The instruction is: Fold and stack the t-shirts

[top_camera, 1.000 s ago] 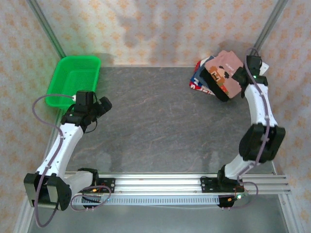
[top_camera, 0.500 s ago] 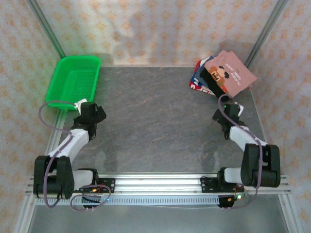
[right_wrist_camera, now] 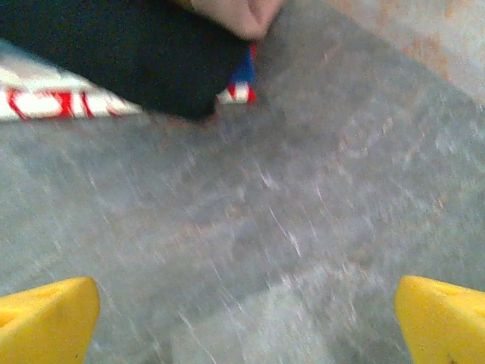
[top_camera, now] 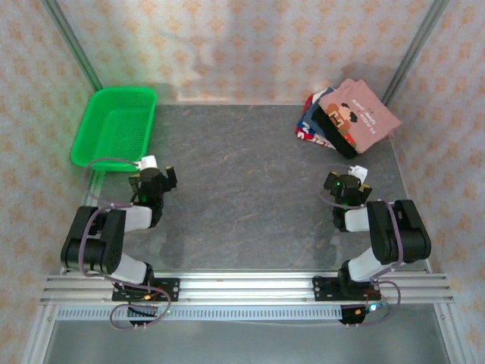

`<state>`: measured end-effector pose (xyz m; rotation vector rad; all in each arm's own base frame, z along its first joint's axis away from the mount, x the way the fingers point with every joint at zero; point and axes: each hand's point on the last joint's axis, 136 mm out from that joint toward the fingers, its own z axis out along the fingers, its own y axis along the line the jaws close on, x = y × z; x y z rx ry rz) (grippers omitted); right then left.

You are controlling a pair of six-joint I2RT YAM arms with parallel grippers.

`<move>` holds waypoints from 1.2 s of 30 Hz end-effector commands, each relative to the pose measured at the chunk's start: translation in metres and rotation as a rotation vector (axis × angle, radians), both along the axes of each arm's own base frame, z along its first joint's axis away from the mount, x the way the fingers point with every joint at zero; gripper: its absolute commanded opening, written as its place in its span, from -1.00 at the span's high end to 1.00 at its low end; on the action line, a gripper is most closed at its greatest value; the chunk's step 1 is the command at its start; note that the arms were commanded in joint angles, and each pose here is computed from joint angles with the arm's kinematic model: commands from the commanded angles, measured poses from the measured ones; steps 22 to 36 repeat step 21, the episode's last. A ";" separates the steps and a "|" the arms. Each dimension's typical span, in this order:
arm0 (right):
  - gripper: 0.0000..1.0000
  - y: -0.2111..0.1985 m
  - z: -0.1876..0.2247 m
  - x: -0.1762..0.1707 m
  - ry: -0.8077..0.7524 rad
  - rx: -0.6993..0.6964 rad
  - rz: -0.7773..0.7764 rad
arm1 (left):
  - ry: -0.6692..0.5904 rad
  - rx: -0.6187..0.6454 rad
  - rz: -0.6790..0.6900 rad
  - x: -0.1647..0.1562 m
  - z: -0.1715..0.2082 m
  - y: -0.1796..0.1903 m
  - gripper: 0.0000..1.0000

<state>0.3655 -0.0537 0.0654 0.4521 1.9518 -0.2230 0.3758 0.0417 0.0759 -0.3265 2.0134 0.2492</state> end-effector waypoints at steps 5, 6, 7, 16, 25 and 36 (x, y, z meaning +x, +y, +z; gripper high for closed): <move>-0.99 0.001 0.034 0.013 -0.141 -0.039 -0.009 | -0.073 0.062 0.013 0.008 0.021 0.004 -0.99; -0.99 0.001 0.035 0.011 -0.143 -0.038 -0.009 | -0.090 0.065 0.013 0.009 0.023 0.004 -0.99; -0.99 0.001 0.035 0.011 -0.147 -0.039 -0.010 | -0.073 0.062 0.014 0.008 0.022 0.004 -0.99; -0.99 0.001 0.031 0.017 -0.115 -0.023 -0.002 | -0.079 0.063 0.015 0.008 0.022 0.004 -0.99; -0.99 -0.004 0.035 0.008 -0.163 -0.015 -0.024 | -0.080 0.064 0.015 0.008 0.023 0.004 -0.99; -0.99 -0.004 0.035 0.008 -0.163 -0.015 -0.024 | -0.080 0.064 0.015 0.008 0.023 0.004 -0.99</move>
